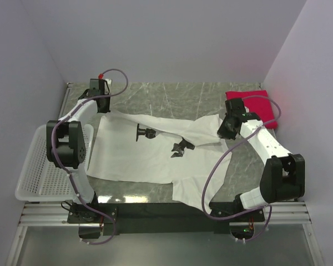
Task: Fold and stack the t-shirts
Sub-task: Fold the tshirt
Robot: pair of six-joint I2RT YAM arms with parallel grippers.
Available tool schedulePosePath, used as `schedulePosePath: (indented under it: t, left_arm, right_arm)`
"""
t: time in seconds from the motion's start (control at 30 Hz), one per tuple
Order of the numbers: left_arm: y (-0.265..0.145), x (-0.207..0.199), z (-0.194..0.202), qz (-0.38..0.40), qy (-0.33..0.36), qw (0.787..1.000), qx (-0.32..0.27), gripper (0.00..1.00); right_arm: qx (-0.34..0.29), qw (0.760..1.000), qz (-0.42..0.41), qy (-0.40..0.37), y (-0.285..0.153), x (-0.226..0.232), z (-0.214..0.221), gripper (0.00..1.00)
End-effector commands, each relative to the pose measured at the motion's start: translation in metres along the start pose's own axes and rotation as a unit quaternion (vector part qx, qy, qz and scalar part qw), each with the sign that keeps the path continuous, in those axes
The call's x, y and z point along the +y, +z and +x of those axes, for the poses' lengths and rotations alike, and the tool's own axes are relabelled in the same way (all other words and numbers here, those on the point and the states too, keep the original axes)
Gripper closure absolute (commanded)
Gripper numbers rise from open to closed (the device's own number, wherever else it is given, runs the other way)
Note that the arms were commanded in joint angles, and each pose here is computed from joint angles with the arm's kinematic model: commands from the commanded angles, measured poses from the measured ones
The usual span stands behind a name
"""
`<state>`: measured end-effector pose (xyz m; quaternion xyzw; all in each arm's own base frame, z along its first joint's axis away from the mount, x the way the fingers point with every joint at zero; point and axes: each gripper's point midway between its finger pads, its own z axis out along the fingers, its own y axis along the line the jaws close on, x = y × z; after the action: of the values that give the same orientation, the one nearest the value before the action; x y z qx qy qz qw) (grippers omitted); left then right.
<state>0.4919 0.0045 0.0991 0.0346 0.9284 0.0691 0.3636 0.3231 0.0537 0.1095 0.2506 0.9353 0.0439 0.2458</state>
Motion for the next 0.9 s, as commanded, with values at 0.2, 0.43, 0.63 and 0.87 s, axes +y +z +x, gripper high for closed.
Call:
schedulePosePath:
  t: [0.2,0.43,0.63,0.87]
  left_arm:
    - [-0.032,0.007,0.003,-0.029,-0.069,0.997,-0.014,0.73]
    - [-0.067,-0.001,-0.02,-0.001,-0.156,0.985,-0.073,0.27]
    - [-0.053,0.003,-0.027,-0.011,-0.211,0.975,-0.063,0.26]
    - [-0.021,-0.007,-0.034,0.016,-0.235,0.97,-0.055,0.25]
  right_arm:
    - [0.001,0.999,-0.048,-0.008,0.012,0.015,0.007,0.59]
    - [-0.08,0.991,-0.105,0.012,0.006,0.035,-0.067,0.49]
    - [-0.108,0.984,-0.143,0.01,0.038,0.055,-0.114,0.51]
    - [-0.099,0.985,-0.145,-0.001,0.079,0.045,-0.135,0.51]
